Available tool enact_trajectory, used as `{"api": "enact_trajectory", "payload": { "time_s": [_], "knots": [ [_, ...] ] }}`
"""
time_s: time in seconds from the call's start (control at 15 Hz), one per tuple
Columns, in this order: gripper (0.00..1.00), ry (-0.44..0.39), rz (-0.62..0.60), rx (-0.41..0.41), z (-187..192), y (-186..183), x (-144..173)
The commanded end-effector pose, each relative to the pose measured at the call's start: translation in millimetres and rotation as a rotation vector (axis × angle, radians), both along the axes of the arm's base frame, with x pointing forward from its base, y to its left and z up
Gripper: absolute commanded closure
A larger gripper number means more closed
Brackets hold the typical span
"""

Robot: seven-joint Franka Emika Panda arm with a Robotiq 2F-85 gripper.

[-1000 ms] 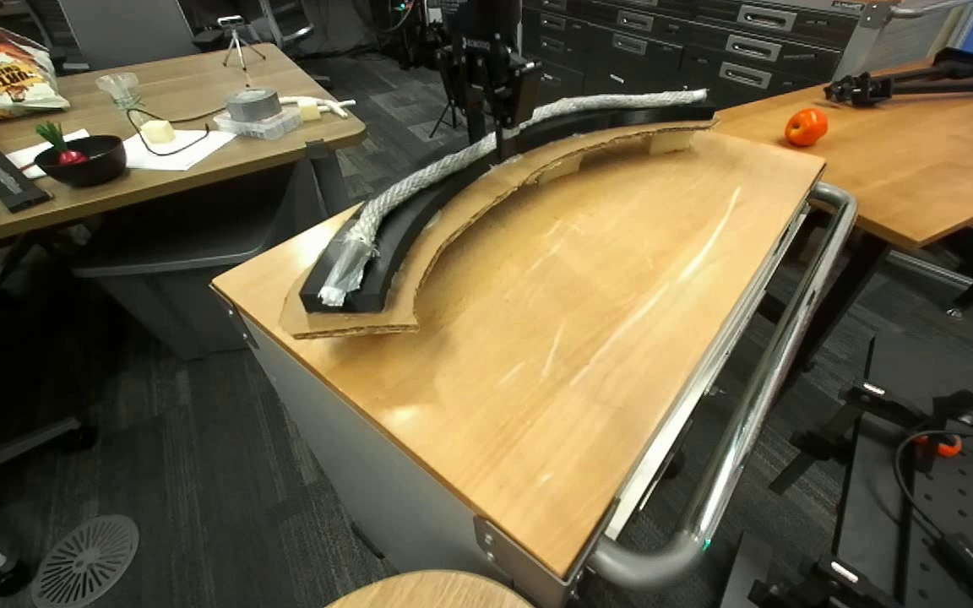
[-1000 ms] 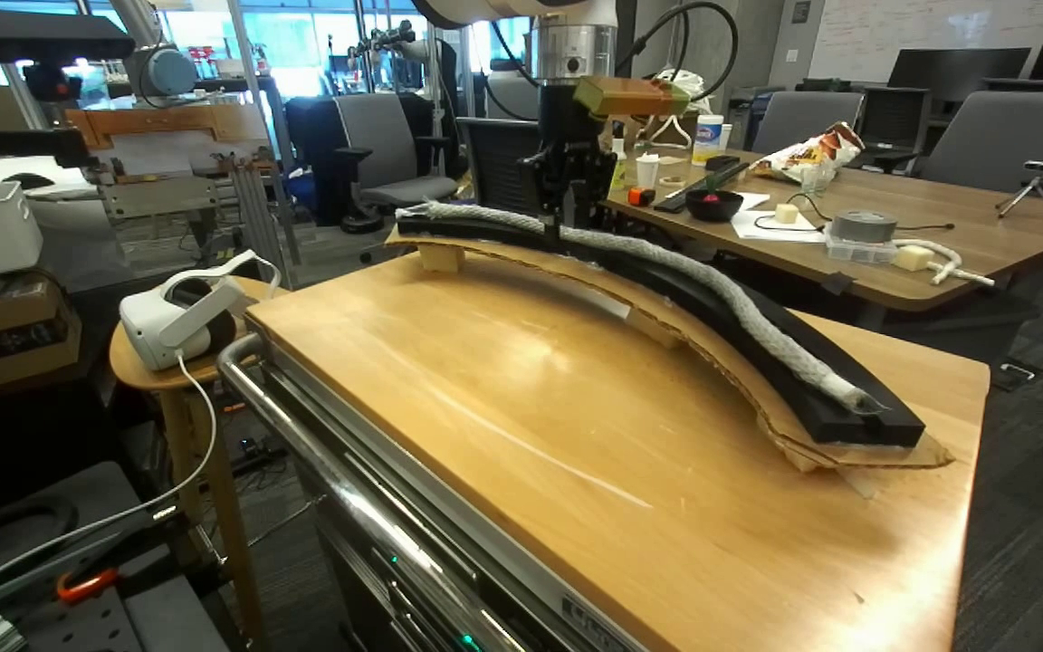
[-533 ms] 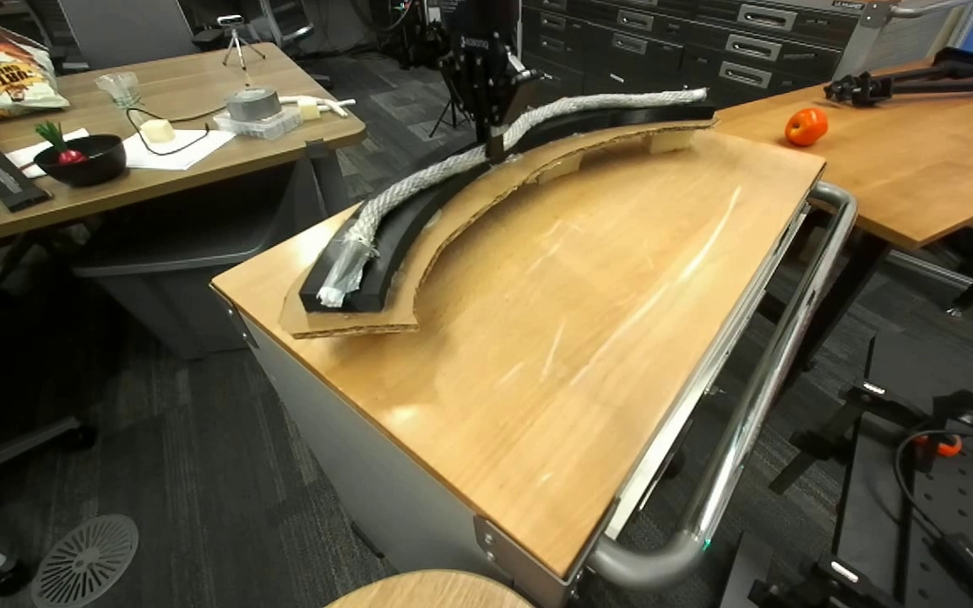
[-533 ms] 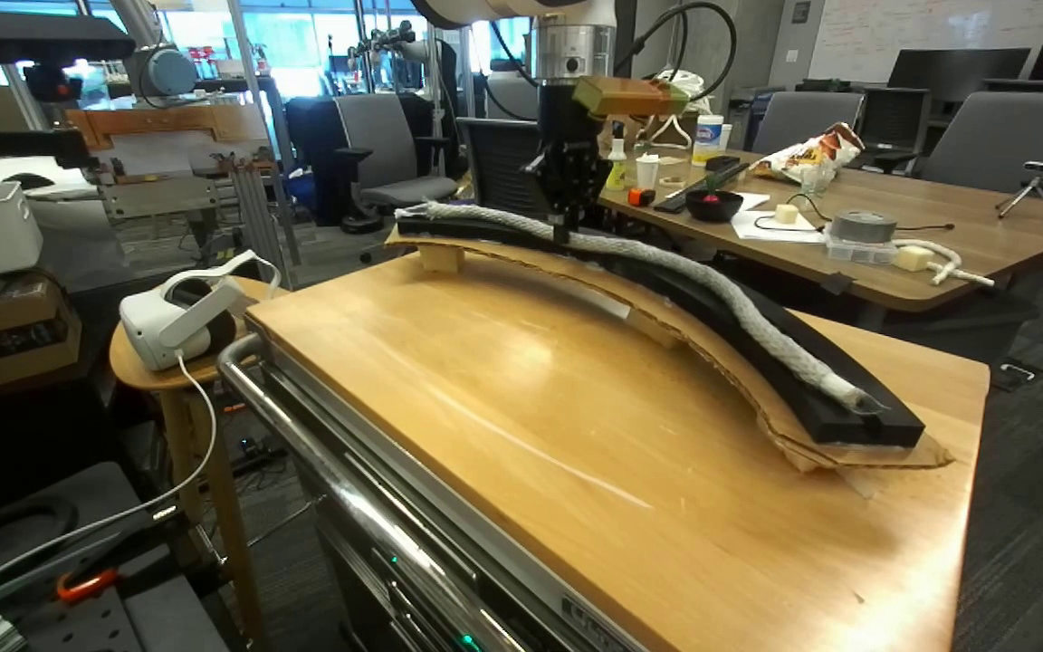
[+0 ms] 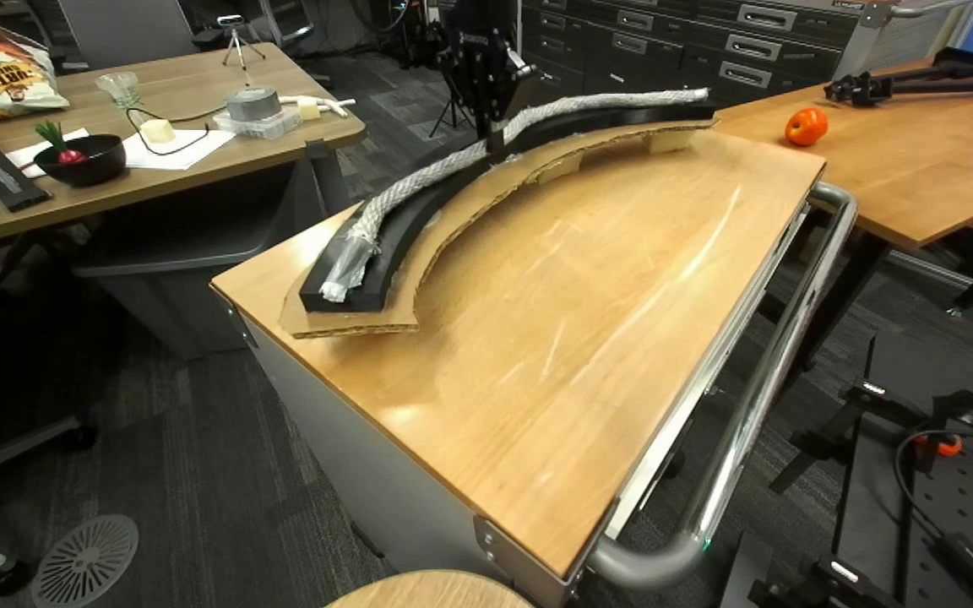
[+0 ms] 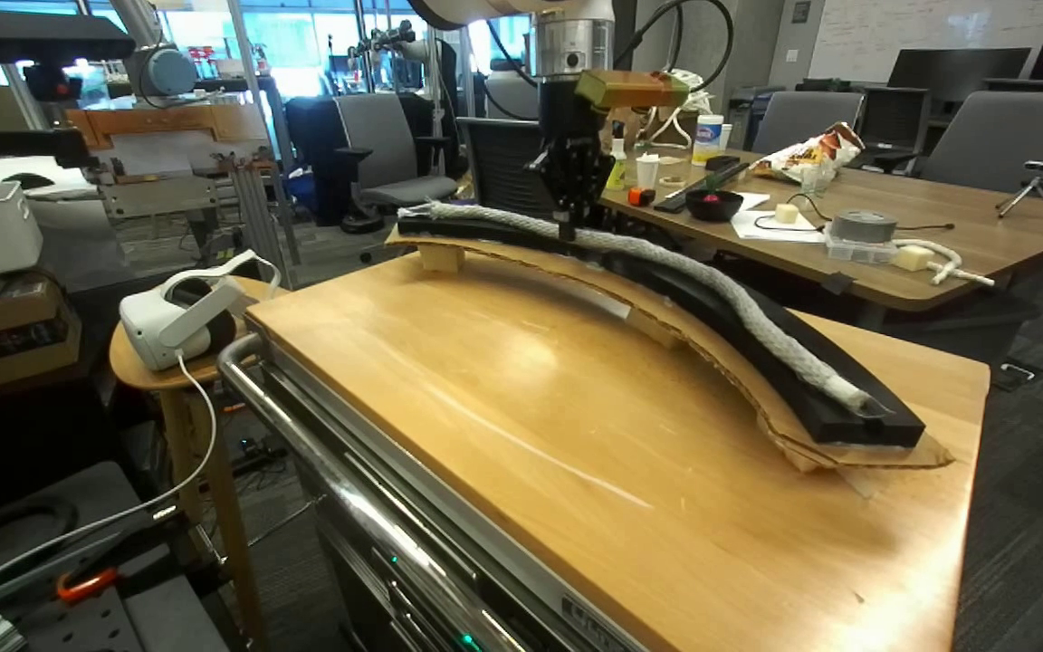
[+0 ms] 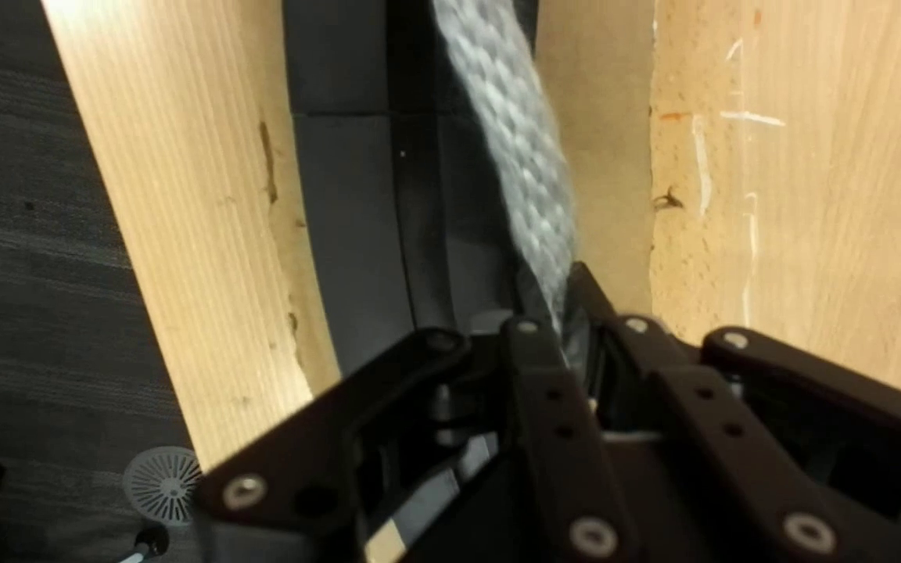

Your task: Place the rope along the middle of the black object

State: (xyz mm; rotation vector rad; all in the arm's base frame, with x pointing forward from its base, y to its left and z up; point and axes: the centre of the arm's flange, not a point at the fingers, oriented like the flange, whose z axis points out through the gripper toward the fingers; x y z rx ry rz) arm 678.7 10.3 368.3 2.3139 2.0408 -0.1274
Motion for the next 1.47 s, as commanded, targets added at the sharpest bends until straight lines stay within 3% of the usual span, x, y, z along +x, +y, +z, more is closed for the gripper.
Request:
{"api": "enact_trajectory", "payload": {
  "time_s": [0.0,0.47,1.4],
  "knots": [
    [0.97,-0.030,0.036,-0.058,3,8,13],
    [0.97,-0.041,0.106,-0.114,-8,23,23],
    [0.97,-0.072,0.078,-0.067,-5,20,31]
  ]
}}
